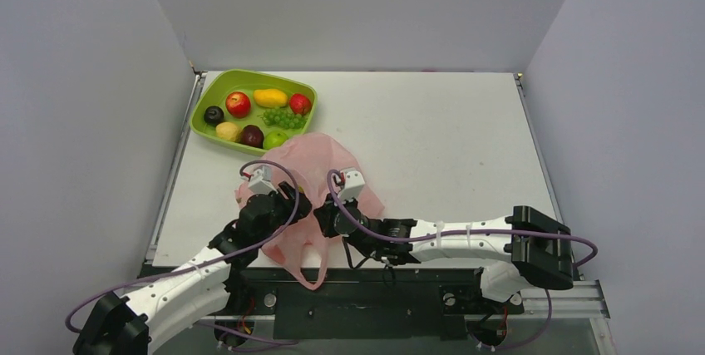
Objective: Take the fake fruits out of the plastic bag
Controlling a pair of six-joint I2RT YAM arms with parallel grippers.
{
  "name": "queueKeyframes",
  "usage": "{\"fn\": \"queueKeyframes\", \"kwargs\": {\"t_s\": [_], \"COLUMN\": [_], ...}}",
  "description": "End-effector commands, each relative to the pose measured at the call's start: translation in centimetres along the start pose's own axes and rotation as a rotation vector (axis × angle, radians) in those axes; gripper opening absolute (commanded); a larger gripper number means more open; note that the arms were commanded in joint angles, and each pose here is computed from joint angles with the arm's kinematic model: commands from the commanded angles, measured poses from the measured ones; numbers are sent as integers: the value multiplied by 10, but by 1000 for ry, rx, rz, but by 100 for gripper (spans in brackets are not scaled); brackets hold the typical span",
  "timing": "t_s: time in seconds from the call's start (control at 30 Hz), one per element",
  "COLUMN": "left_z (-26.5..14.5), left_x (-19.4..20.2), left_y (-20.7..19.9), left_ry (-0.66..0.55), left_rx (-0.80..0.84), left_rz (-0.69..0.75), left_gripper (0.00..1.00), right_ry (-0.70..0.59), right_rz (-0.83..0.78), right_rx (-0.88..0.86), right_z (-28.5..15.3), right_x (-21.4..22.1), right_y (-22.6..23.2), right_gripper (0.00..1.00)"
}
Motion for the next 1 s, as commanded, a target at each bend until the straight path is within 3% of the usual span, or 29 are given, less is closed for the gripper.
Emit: {"fn": "queueKeyframes", "kwargs": {"t_s": [0.0, 0.4, 0.73, 0.77, 0.83, 0.97], "left_z": [14, 48, 76, 75, 73, 71], "left_x": [-35, -52, -47, -47, -46, -42], "left_y": [-28, -35, -44, -43, -42, -38], "left_ry": [-152, -238, -195, -196, -192, -168], "left_rx": [60, 12, 24, 24, 19, 11], "left_rz": [44, 195, 222, 215, 202, 211], "left_gripper": [51, 77, 81, 81, 81, 81], "right_ry": [-26, 9, 128, 155, 174, 147], "right_rz": [46, 95, 94, 51, 5, -11], "right_rx": [-55, -67, -111, -93, -96, -137], "right_z": [-6, -2, 7, 5, -1, -24], "right_x": [-13, -9, -18, -16, -24, -58], "right_y": [4, -25, -54, -60, -62, -59], "right_gripper": [0, 0, 1, 17, 35, 53]}}
Point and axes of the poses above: each gripper's point midway between its finger pads, its own z axis out along the fingers, its own y axis along the line the jaws close on, x = y × z, the point moved 7 cm from there along -z, back along the fingers, and after that the axes turned 2 degrees about z, right-handed, at the moved point
